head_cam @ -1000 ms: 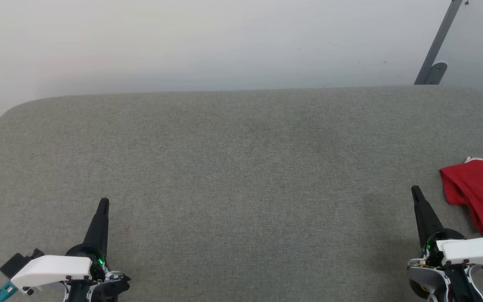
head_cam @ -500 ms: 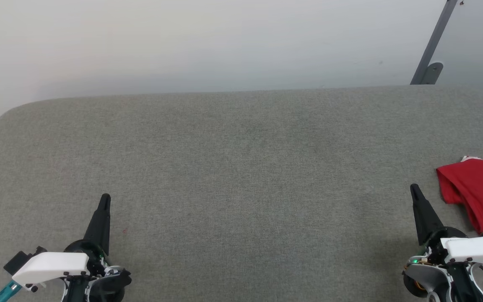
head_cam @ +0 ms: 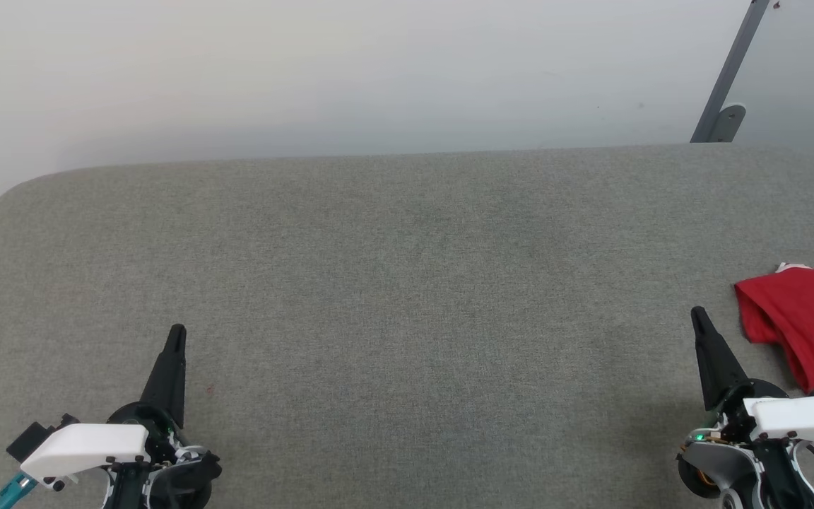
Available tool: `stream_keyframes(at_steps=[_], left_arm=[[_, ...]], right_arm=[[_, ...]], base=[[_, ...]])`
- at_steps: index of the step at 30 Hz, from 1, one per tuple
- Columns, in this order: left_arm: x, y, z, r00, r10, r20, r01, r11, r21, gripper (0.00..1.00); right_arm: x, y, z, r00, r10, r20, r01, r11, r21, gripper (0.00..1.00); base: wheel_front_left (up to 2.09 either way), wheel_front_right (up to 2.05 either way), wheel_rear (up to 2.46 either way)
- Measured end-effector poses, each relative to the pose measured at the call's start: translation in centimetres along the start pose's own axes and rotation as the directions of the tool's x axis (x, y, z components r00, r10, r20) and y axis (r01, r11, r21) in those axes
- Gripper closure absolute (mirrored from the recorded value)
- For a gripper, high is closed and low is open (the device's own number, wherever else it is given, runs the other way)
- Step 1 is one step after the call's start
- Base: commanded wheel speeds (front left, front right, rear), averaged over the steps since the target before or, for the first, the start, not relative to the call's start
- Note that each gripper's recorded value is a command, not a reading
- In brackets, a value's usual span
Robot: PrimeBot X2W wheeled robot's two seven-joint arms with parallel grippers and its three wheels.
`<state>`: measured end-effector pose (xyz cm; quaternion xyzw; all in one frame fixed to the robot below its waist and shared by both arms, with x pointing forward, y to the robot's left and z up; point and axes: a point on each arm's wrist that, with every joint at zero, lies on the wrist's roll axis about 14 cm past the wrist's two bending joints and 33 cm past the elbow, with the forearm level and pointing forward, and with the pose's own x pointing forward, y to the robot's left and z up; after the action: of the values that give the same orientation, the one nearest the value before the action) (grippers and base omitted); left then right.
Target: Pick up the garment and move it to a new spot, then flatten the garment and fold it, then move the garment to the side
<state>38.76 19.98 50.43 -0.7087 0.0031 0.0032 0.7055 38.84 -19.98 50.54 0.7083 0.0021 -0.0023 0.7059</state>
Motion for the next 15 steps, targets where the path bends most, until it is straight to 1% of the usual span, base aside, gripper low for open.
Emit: stream_keyframes(at_steps=[15], left_arm=[[0.0, 0.01, -0.03, 1.0, 0.0, -0.002, 0.0, 1.0, -0.001, 1.0]], right_arm=[[0.0, 0.0, -0.01, 1.0, 0.0, 0.0, 0.0, 1.0, 0.0, 1.0]], base=[[0.0, 0.0, 0.0]])
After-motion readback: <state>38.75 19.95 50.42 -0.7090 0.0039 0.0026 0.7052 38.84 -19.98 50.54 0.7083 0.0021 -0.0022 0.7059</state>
